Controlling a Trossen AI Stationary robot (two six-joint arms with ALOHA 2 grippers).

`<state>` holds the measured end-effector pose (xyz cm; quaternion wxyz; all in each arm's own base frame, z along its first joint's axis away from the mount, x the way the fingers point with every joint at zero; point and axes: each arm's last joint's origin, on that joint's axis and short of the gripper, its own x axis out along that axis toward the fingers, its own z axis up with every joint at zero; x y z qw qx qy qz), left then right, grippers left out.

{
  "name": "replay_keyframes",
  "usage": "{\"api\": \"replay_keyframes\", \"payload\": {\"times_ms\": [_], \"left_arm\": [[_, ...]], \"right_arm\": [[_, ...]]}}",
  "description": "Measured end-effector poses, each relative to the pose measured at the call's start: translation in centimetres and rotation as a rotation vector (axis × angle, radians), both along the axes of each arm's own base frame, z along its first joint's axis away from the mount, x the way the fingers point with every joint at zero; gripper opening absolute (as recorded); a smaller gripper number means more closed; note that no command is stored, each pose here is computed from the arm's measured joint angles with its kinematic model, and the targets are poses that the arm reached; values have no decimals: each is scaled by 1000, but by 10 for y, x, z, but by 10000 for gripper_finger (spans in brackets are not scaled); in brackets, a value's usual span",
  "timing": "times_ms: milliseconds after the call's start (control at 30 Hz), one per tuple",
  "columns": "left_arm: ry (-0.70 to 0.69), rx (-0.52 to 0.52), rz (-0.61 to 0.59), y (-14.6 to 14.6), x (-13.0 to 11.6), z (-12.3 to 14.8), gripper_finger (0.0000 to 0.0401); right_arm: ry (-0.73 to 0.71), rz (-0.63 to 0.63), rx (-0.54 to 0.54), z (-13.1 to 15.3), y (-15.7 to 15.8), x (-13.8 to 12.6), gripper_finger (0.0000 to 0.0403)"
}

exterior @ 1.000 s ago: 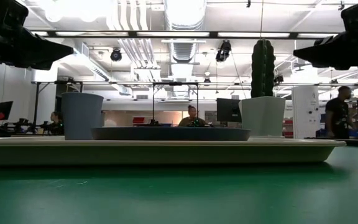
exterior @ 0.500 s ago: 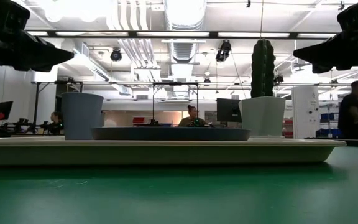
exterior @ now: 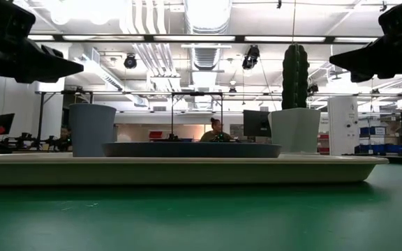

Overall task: Pick and place plate/cup/fork/spoon on tray
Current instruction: Return to Home Position

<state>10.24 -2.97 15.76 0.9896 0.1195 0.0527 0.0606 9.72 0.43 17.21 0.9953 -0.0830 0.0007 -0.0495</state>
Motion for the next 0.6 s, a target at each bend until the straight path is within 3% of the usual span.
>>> {"api": "replay_keyframes", "payload": {"times_ms": [600], "left_arm": [[50,23,0,-1,3,-5,11]], "right_arm": [[0,0,0,0,0,0,9]]}}
